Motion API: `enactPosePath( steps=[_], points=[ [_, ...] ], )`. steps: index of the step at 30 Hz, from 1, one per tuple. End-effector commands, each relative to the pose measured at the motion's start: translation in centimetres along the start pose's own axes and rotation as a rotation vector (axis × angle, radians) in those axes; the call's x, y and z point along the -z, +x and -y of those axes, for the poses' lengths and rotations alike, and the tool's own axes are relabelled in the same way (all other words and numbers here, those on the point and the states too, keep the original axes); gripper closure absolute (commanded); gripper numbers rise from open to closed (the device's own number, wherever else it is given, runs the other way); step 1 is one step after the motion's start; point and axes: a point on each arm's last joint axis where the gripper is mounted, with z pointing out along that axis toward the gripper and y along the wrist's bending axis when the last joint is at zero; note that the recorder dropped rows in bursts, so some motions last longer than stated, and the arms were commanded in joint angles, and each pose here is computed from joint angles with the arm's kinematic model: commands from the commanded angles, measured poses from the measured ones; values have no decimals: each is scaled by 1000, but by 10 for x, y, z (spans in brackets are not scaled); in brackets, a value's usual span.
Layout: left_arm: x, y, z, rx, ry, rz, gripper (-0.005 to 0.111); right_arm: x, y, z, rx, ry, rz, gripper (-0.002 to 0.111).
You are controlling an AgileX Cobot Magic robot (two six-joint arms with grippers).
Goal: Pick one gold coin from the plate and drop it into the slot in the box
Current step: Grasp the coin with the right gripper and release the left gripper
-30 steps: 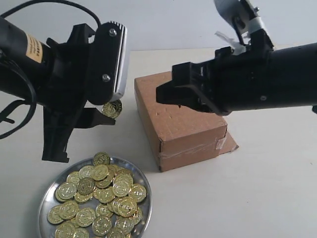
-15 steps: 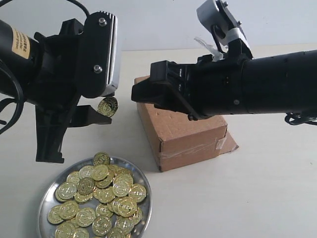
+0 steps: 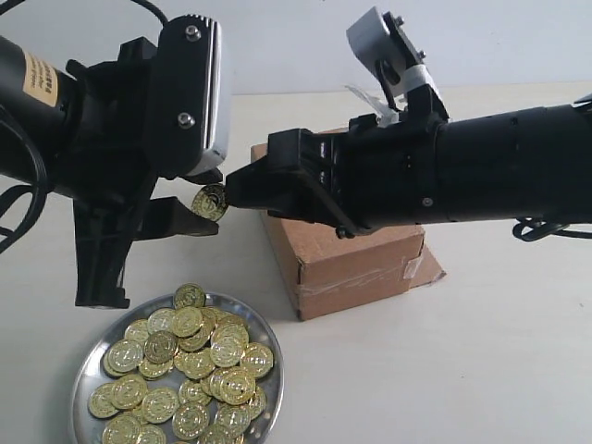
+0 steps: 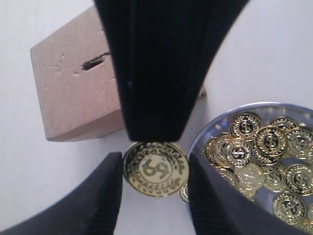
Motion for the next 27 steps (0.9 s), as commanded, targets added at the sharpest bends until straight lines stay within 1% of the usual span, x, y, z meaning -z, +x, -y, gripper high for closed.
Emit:
enactPosePath(
  steps=[1,9,17,19,24,26,27],
  points=[
    [4,-3,0,5,-18,34,69,-5,1,-2,14,-41,-29,57],
    [4,-6,1,-6,2,72,69,-5,-7,-8,33,-61,-12,57],
    [4,-10,0,19,-13,106,69,-5,-7,-9,33,-63,-12,57],
    [4,-12,2,1,-11,105,69,-5,-7,-9,33,-63,-12,57],
    [4,-12,0,-4,-27,108,69,-5,-6,-9,32,-70,-16,57],
    [4,-12,0,-4,-27,108,69,-5,-6,-9,32,-70,-16,61],
    [4,-12,0,-4,-27,108,69,-5,-6,-9,24,-70,-16,69]
  ],
)
